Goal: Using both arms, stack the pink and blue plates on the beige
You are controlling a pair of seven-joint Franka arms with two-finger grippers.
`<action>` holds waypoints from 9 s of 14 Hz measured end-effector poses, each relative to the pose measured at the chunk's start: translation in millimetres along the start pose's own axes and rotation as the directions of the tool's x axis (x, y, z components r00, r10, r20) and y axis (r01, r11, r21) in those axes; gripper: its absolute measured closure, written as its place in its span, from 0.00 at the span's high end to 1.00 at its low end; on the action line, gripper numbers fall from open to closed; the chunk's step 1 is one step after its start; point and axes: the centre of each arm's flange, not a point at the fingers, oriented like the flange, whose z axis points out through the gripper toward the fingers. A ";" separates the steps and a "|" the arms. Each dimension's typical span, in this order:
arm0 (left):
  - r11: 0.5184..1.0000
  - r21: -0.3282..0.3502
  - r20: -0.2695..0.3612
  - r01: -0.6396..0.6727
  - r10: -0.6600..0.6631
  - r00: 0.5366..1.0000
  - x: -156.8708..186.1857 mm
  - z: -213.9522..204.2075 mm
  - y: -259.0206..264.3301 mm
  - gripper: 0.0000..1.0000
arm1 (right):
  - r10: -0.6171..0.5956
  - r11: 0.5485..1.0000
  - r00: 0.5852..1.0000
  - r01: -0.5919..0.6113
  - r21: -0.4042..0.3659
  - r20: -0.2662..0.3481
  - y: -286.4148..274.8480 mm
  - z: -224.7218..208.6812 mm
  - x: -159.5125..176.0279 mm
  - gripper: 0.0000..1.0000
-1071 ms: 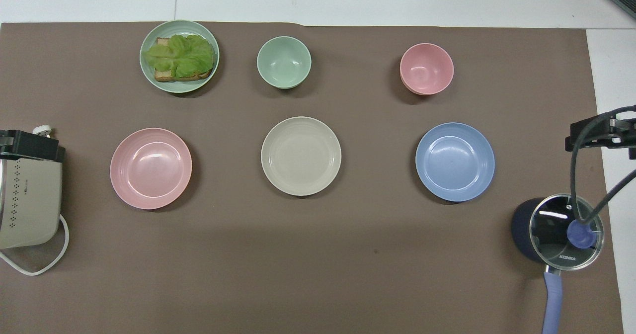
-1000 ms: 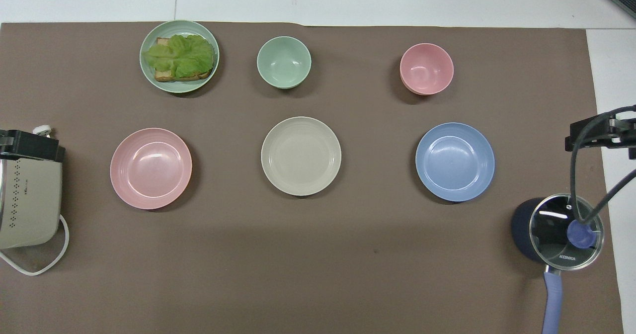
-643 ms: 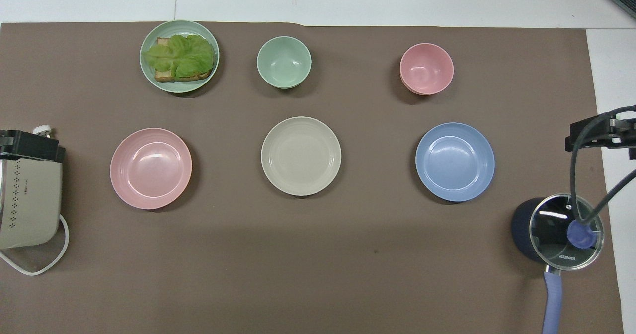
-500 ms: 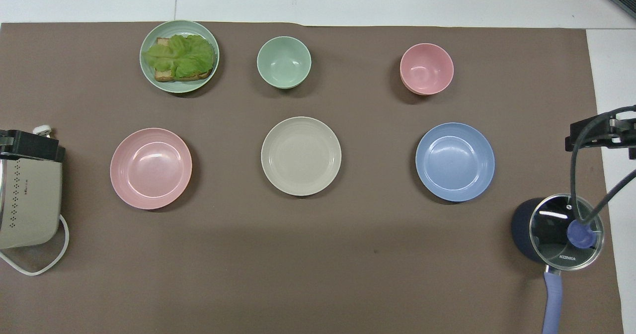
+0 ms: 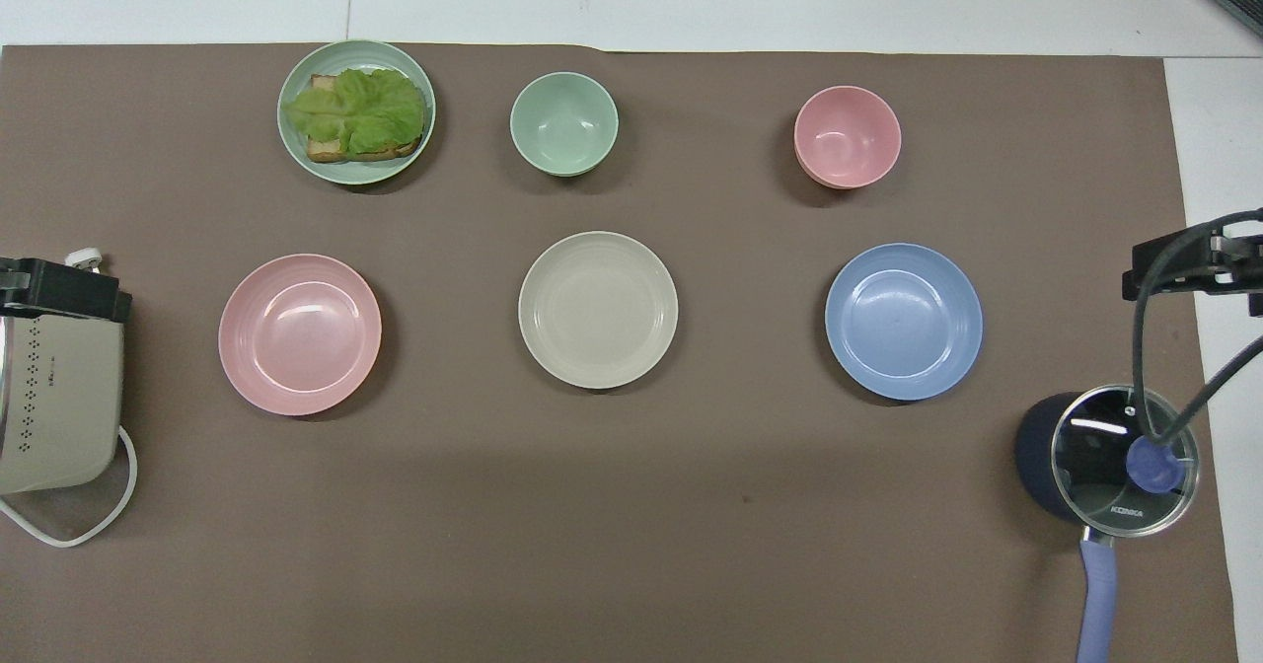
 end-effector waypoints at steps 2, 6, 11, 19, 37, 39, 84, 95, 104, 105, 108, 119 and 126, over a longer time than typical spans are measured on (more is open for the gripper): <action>1.000 -0.001 0.011 0.001 -0.001 1.000 0.3 5.9 -0.4 1.00 | 0.000 1.000 1.000 0.000 0.000 0.000 0.0 0.0 0.0 1.00; 1.000 0.000 0.001 0.004 -0.004 1.000 6.6 22.8 -2.4 1.00 | 0.000 1.000 1.000 0.000 0.000 0.000 0.0 0.0 0.0 1.00; 1.000 0.000 -0.016 0.017 -0.017 1.000 21.1 76.2 -10.1 1.00 | 0.000 1.000 1.000 0.000 0.000 0.000 0.2 0.0 0.0 1.00; 0.995 -0.006 0.002 0.099 -0.099 0.995 45.3 184.0 -60.0 1.00 | 0.000 1.000 1.000 0.000 0.000 0.000 0.2 0.0 0.0 1.00; 0.988 -0.008 -0.019 0.152 -0.152 0.988 36.7 344.7 -89.3 0.90 | 0.000 1.000 1.000 0.000 0.000 0.000 0.2 0.0 0.0 1.00; 0.989 -0.008 -0.018 0.150 -0.150 0.988 36.7 345.0 -88.5 0.65 | 0.000 1.000 1.000 0.000 0.000 0.000 0.2 0.0 0.0 1.00; 0.816 -0.155 0.000 0.556 -0.563 0.826 65.6 310.7 206.3 0.04 | 0.004 1.000 1.000 -0.004 0.000 0.000 2.1 0.0 0.3 1.00; 0.803 -0.158 -0.009 0.574 -0.583 0.813 73.0 308.3 191.7 1.00 | 0.005 1.000 1.000 -0.005 0.000 0.000 2.5 0.0 0.3 1.00; 0.790 -0.164 -0.016 0.591 -0.601 0.799 84.3 295.3 169.6 1.00 | 0.005 1.000 1.000 -0.005 0.000 0.000 2.8 0.1 0.4 1.00; 0.797 -0.159 -0.021 0.583 -0.593 0.805 84.7 295.3 167.5 1.00 | 0.005 1.000 1.000 -0.005 0.000 0.000 2.8 0.1 0.4 1.00; 0.855 -0.093 -0.068 0.510 -0.517 0.854 88.3 285.1 143.1 1.00 | 0.006 1.000 1.000 -0.006 0.002 -0.009 2.9 -0.2 1.6 1.00; 0.986 0.003 0.019 0.165 -0.165 0.986 49.1 152.0 17.6 1.00 | 0.030 1.000 0.997 -0.030 0.010 -0.076 13.5 98.6 26.6 1.00; 0.989 0.003 -0.003 0.150 -0.150 0.989 10.9 79.2 -12.1 1.00 | 0.044 0.999 0.998 -0.043 0.019 -0.038 41.9 229.3 48.9 1.00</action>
